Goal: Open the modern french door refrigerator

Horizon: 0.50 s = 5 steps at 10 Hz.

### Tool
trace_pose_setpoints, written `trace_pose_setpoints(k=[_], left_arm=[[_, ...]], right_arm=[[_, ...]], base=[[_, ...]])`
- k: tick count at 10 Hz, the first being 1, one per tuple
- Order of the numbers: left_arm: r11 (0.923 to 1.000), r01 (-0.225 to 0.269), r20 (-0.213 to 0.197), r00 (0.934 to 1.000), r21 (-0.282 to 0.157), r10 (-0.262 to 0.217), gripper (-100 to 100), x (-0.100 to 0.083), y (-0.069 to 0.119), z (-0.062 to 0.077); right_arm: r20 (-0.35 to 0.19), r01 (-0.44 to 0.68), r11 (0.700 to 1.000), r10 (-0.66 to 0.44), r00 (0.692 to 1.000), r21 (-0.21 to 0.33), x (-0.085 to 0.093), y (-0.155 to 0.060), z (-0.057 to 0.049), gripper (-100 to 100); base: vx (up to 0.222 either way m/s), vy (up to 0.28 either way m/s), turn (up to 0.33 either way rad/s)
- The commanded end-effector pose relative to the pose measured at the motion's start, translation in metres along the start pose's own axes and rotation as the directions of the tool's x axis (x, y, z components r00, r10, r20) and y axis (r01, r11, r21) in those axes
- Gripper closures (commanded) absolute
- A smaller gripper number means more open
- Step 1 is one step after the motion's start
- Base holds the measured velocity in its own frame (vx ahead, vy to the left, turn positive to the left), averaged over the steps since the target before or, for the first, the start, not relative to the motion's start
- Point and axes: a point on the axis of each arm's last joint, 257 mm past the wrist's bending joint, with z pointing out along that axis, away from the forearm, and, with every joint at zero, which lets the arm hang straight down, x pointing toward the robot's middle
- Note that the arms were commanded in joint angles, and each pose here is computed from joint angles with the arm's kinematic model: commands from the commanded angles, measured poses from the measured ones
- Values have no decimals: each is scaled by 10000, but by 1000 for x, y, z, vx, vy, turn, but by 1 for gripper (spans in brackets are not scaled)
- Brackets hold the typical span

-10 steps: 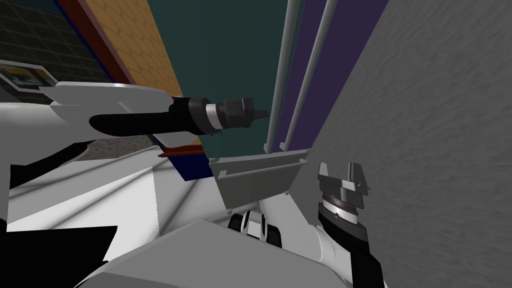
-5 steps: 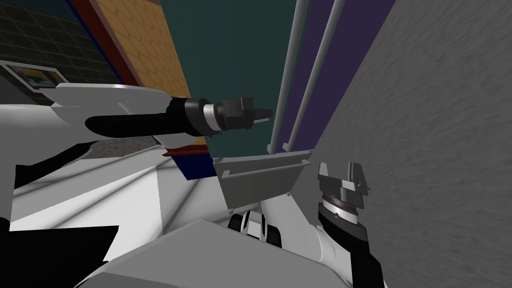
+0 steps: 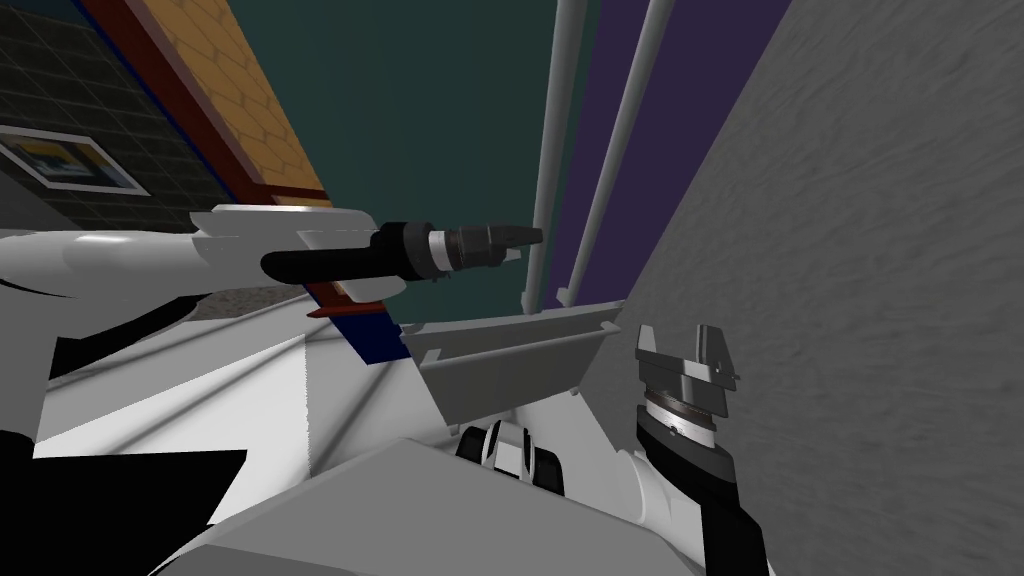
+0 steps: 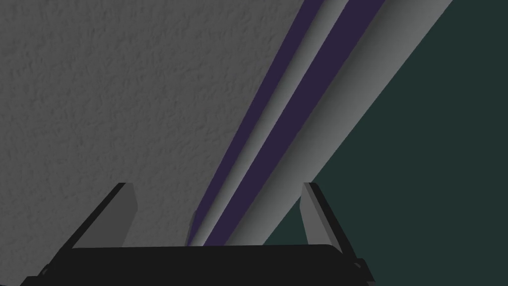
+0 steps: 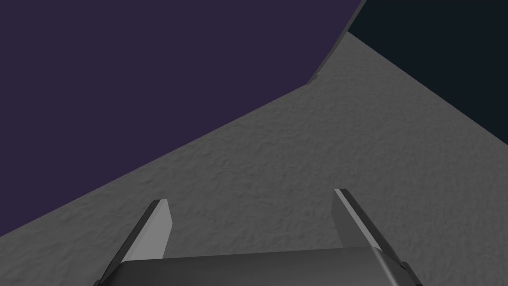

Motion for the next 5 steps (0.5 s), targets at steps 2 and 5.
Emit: trace_pose_setpoints(k=[2, 5], left_arm=[[9987, 26, 5, 10000, -511, -25, -100, 7, 28, -1], [9957, 36, -21, 10000, -921, -38, -100, 13, 51, -3]], right_arm=[[0, 0, 10000, 0, 10000, 1, 0, 0, 0, 0], [0, -1, 10000, 1, 10000, 0, 0, 0, 0, 0]], base=[[65, -64, 0], [37, -42, -4]])
